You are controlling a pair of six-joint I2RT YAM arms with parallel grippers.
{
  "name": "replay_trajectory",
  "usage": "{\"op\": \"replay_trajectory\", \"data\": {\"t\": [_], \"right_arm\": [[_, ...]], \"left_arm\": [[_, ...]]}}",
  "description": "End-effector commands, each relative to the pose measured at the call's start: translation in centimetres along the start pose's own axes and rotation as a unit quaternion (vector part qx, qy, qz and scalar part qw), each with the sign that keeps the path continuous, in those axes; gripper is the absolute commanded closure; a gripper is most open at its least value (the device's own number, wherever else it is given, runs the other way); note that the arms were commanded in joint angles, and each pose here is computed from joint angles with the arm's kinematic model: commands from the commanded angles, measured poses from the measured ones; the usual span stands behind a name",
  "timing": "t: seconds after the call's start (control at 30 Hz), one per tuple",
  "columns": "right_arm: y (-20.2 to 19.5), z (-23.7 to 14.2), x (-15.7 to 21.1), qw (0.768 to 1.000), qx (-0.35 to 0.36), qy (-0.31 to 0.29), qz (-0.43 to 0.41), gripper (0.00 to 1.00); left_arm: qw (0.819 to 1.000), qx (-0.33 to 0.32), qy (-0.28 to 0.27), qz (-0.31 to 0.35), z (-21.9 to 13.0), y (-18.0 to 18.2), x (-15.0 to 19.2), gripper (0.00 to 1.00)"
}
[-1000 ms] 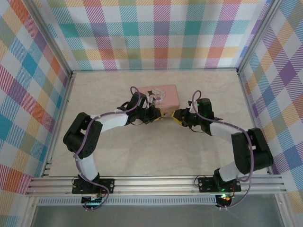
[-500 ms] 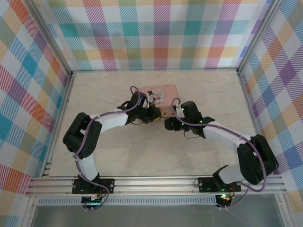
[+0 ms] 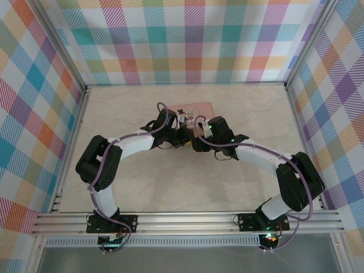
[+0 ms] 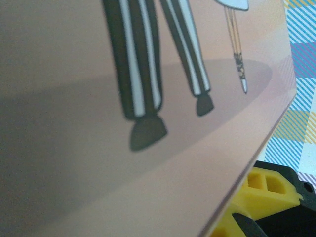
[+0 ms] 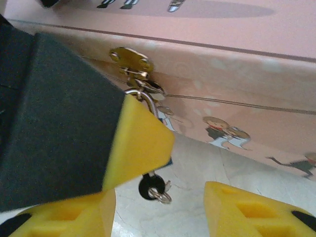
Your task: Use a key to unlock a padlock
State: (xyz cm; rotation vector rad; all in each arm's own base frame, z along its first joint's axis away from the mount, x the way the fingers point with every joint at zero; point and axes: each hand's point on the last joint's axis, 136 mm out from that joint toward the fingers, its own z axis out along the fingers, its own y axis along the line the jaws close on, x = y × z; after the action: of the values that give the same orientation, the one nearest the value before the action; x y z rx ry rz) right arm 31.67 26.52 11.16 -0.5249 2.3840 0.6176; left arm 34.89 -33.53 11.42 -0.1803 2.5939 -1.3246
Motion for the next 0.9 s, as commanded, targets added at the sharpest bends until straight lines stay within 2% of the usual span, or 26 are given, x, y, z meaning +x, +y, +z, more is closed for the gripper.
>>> {"op": "replay_trajectory", "data": {"t": [0.0, 0.63, 0.67, 0.8, 0.83, 0.87], "right_arm": [[0.39, 0.45, -0.58, 1.000, 0.010, 0.002, -0.028, 0.50], [0.68, 1.28, -0.90, 0.993, 0.066, 0.013, -0.093, 0.62], [0.68, 1.32, -0.80, 0.993, 0.070, 0.015, -0.096, 0.65], [1.10, 1.35, -0.68, 0.992, 0.066, 0.020, -0.107, 0.95], [1.15, 1.32, -0.65, 0.992, 0.064, 0.021, -0.109, 1.00], [1.21, 1.32, -0.61, 0.992, 0.063, 0.021, -0.110, 1.00]], "left_arm": [[0.999, 0.047, 0.007, 0.010, -1.70, -3.90, -0.05, 0.99], [0.999, 0.051, 0.011, 0.010, -1.85, -4.23, -0.11, 0.99], [0.999, 0.052, 0.011, 0.010, -1.87, -4.25, -0.08, 0.99], [0.999, 0.049, 0.013, 0.008, -1.71, -3.95, 0.02, 0.99], [0.999, 0.049, 0.013, 0.008, -1.73, -3.97, 0.03, 0.99], [0.999, 0.049, 0.012, 0.009, -1.78, -3.98, 0.03, 0.99]]}}
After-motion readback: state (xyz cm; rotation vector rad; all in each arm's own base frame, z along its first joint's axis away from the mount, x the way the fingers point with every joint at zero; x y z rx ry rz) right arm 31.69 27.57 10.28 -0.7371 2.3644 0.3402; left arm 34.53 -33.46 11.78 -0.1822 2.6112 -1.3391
